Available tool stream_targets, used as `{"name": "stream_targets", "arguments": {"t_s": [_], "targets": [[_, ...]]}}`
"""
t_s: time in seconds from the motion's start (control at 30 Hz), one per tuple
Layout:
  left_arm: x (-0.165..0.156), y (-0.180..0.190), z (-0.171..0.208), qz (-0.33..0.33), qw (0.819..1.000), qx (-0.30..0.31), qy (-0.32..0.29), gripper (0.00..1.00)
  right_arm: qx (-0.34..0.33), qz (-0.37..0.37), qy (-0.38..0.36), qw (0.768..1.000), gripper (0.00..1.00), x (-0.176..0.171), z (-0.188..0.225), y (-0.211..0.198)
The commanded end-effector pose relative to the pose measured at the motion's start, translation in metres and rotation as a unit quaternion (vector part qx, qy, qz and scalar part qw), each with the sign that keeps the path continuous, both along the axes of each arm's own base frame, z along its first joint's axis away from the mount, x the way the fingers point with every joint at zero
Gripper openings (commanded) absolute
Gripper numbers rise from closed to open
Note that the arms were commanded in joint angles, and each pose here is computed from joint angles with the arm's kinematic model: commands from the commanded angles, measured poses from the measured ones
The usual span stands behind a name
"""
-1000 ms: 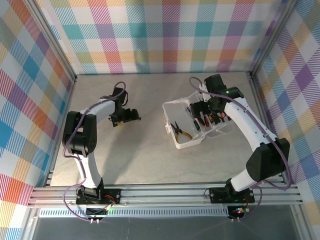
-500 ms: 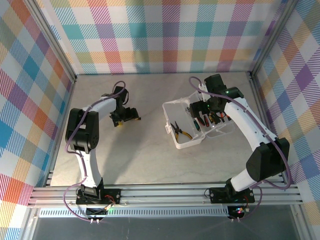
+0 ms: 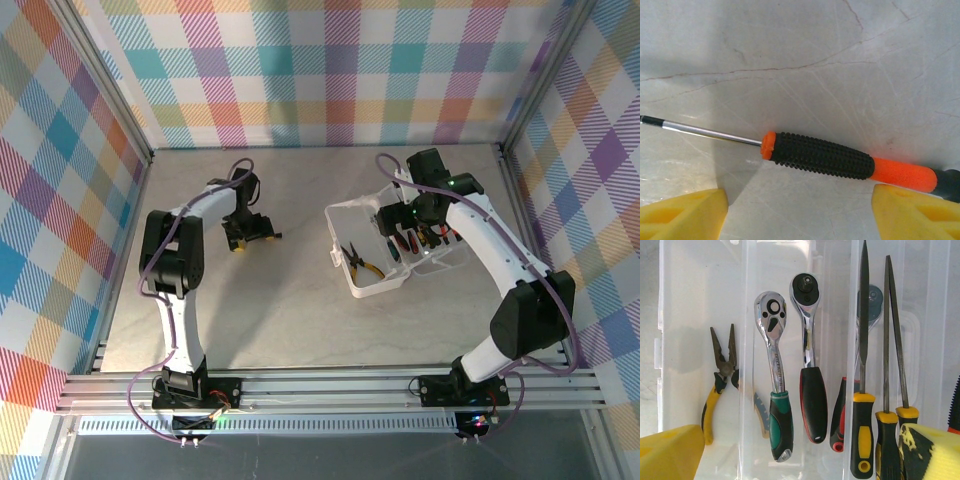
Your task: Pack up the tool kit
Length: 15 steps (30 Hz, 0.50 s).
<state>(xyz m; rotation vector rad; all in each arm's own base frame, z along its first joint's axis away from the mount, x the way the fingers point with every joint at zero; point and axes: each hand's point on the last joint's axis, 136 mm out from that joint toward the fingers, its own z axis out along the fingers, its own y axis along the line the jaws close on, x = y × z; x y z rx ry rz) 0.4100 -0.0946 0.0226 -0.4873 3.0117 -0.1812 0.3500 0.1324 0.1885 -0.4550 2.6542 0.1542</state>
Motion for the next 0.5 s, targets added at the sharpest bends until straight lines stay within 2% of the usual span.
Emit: {"name": "stream_targets", "arguments": {"t_s": [0.0,0.33,0.47], "targets": [[0.058,-0.006,-0.014,-0.021,0.996,-0.014,-0.084,0.74,0.012,0.015,-0.007,1.0,0.99,0.002,0.007,0.008],[0.067,-0.011,0.015,-0.025,0.991,-0.041,-0.123,0.72,0.018,0.014,-0.004,1.0,0.99,0.001,0.006,0.01],[0.065,-0.017,0.033,-0.015,0.988,-0.065,-0.142,0.76,0.02,0.016,0.0,1.0,0.99,0.0,0.004,0.012]]}}
